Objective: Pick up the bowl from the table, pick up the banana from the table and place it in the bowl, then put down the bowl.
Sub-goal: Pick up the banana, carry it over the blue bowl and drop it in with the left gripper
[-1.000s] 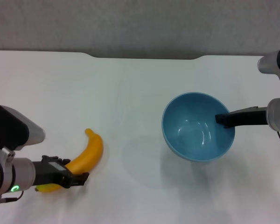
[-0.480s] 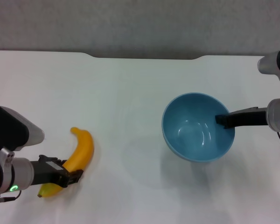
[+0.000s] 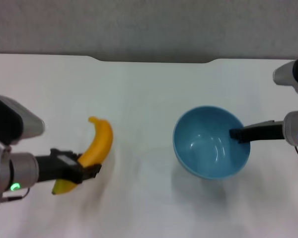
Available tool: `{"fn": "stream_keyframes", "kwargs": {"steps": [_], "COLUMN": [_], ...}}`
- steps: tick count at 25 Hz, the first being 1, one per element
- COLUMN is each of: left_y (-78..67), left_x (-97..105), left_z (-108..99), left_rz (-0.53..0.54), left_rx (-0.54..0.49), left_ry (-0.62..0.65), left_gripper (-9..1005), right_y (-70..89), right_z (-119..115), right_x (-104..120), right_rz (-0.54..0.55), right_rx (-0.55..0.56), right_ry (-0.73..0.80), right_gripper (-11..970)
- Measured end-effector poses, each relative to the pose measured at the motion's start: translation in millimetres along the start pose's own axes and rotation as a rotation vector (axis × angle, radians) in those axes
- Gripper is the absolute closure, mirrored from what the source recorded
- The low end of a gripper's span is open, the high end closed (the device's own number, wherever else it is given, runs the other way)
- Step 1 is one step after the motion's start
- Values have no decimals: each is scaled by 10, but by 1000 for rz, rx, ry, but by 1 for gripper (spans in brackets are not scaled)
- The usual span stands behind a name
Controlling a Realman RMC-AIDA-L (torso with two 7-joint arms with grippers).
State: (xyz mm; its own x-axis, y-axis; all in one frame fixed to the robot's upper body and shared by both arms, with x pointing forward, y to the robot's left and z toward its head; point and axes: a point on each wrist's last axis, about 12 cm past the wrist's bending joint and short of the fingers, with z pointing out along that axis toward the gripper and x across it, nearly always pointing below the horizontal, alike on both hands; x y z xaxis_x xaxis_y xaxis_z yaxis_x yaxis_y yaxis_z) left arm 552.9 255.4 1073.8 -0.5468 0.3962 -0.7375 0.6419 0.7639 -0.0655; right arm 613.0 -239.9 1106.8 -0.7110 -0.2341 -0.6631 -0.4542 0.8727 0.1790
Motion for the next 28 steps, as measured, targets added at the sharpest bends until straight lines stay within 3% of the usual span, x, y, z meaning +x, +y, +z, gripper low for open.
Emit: {"fn": "stream_keyframes", "kwargs": {"steps": [6, 14, 22, 28], "left_y": [-109, -406, -669, -689], "left_x": [-359, -771, -889, -834], "left_z": [-250, -200, -8, 109], "left_rz": [-9, -41, -43, -97], "left_rx": [-4, 139, 141, 122], "left_ry": [-143, -302, -406, -432], "left_gripper": [495, 496, 496, 495], "right_y": [89, 274, 416, 498], "right_z": [122, 326, 390, 386], "right_x": [22, -3, -94, -197], "right_rz": [4, 10, 22, 47], "right_rx": [-34, -85, -130, -170], "right_ry": [35, 61, 37, 6], "right_gripper": [882, 879, 875, 872]}}
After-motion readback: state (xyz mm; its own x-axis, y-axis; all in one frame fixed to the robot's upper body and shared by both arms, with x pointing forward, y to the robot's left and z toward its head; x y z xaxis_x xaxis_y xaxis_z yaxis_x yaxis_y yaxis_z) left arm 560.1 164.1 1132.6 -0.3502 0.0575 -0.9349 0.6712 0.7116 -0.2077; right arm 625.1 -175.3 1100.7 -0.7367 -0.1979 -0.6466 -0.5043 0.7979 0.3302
